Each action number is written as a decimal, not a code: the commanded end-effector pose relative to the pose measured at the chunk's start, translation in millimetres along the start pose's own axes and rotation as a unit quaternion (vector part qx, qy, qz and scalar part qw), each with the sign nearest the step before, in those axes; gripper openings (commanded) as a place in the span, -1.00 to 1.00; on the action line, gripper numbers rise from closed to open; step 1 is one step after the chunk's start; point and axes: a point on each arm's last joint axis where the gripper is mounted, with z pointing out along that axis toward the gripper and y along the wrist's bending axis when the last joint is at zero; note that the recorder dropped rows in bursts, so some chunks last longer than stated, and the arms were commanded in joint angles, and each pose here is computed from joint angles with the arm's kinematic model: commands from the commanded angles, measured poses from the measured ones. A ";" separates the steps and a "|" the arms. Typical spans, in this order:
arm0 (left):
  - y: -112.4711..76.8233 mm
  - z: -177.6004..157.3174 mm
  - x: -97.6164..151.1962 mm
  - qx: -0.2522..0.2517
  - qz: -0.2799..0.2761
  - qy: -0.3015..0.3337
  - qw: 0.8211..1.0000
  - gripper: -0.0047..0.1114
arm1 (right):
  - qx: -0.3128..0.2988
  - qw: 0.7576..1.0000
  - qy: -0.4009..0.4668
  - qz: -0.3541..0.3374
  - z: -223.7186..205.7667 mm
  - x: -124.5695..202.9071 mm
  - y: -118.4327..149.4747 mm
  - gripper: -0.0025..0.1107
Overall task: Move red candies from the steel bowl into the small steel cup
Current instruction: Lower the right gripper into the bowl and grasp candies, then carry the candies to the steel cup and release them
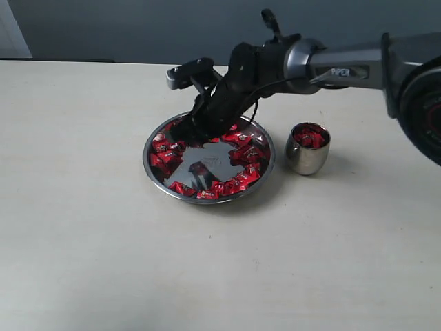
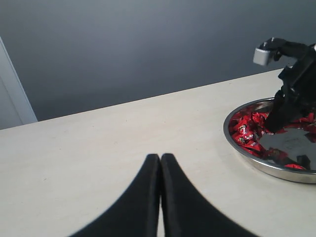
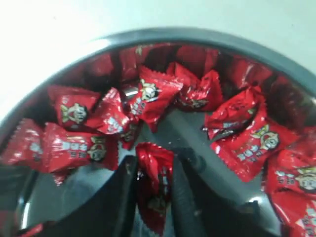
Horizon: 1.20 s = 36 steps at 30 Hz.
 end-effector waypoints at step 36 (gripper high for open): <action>-0.1 -0.1 0.8 0.000 -0.002 -0.003 1.000 -0.89 | 0.112 0.986 0.017 0.119 -128.9 96.4 -95.4 -0.89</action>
